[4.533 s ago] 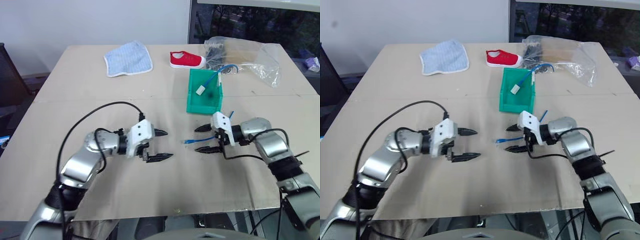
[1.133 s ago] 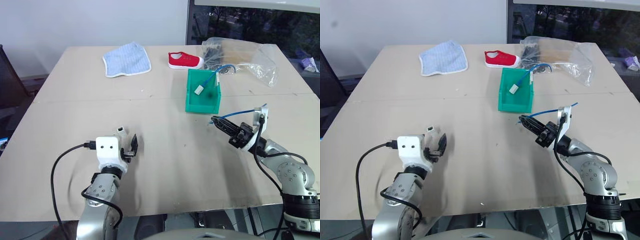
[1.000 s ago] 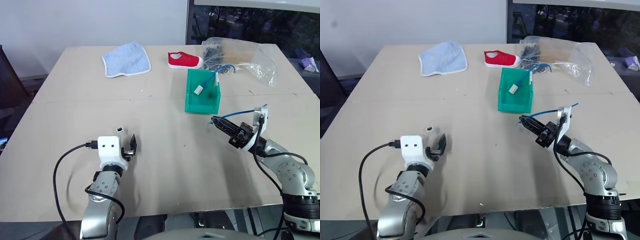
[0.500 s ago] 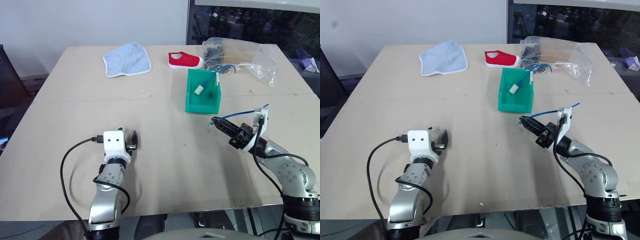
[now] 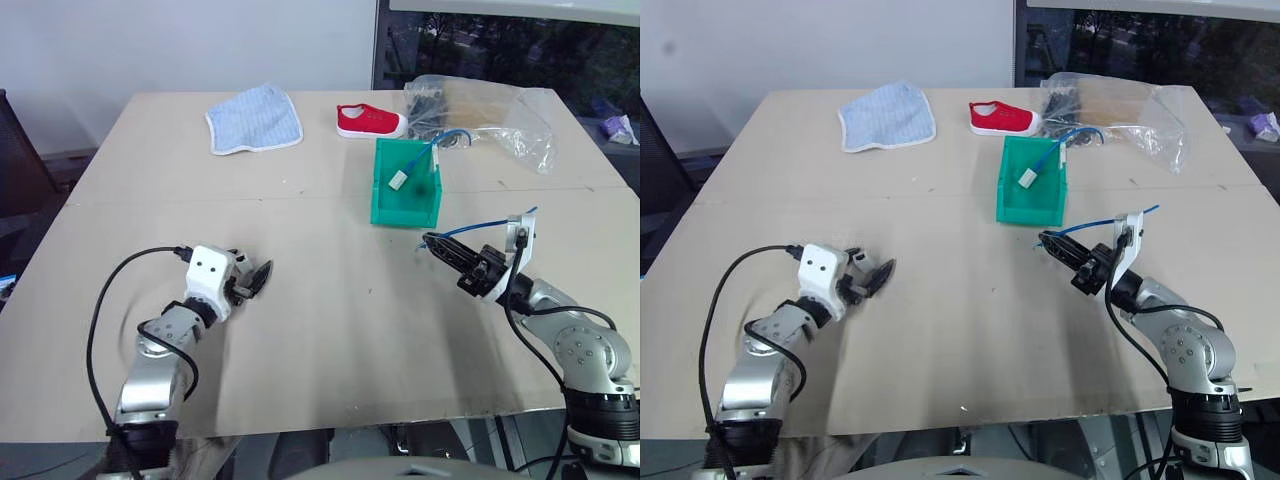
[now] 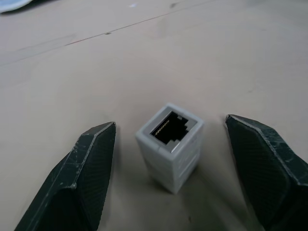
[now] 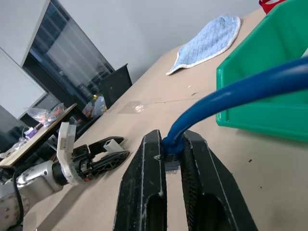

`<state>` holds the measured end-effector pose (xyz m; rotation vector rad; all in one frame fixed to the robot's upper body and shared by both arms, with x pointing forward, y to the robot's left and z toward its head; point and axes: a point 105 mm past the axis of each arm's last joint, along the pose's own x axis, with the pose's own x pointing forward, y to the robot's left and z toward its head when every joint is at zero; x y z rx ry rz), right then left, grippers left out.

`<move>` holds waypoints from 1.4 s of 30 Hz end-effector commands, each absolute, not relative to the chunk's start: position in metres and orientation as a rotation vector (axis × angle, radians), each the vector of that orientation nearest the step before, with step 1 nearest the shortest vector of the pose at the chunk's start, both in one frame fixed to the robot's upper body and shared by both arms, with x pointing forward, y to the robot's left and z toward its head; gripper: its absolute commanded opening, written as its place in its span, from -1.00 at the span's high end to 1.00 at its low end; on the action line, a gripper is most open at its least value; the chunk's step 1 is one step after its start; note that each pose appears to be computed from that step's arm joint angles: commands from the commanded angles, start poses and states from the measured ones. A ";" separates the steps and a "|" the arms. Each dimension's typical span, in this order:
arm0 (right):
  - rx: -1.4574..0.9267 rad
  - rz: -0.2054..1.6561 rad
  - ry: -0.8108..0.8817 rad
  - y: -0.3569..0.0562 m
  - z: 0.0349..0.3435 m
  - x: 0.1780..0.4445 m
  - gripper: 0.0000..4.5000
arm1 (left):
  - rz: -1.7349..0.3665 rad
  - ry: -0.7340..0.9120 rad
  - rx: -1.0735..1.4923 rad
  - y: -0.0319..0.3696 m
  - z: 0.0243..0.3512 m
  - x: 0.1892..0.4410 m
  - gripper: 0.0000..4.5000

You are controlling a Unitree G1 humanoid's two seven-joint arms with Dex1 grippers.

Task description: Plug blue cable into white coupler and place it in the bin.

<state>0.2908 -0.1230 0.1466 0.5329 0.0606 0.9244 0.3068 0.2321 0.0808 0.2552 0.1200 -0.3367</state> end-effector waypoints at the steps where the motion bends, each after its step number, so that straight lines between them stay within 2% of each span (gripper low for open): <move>1: 0.514 0.935 0.007 -0.123 0.159 0.290 1.00 | -0.536 0.199 0.282 0.239 0.064 0.300 -0.65; 7: 0.508 0.926 0.003 -0.125 0.159 0.289 1.00 | -0.610 0.196 0.326 0.240 0.057 0.298 -0.65; 11: 0.505 0.915 0.002 -0.127 0.159 0.288 1.00 | -0.454 0.132 0.292 0.243 0.061 0.302 -0.65; 18: 0.506 0.909 0.005 -0.128 0.157 0.287 1.00 | -0.146 0.091 0.217 0.246 0.063 0.288 -0.65; 31: 0.500 0.933 0.008 -0.123 0.159 0.291 1.00 | -0.002 0.140 0.079 0.216 0.051 0.279 -0.65; 34: 0.500 0.932 0.009 -0.122 0.158 0.290 1.00 | 0.000 0.144 0.076 0.214 0.049 0.277 -0.32; 39: 0.499 0.928 0.010 -0.122 0.158 0.289 1.00 | -0.003 0.149 0.081 0.215 0.046 0.278 0.73; 40: 0.499 0.927 0.010 -0.122 0.158 0.288 1.00 | -0.004 0.149 0.083 0.215 0.046 0.278 0.80; 42: 0.499 0.927 0.011 -0.122 0.158 0.288 1.00 | -0.009 0.147 0.087 0.215 0.047 0.280 0.80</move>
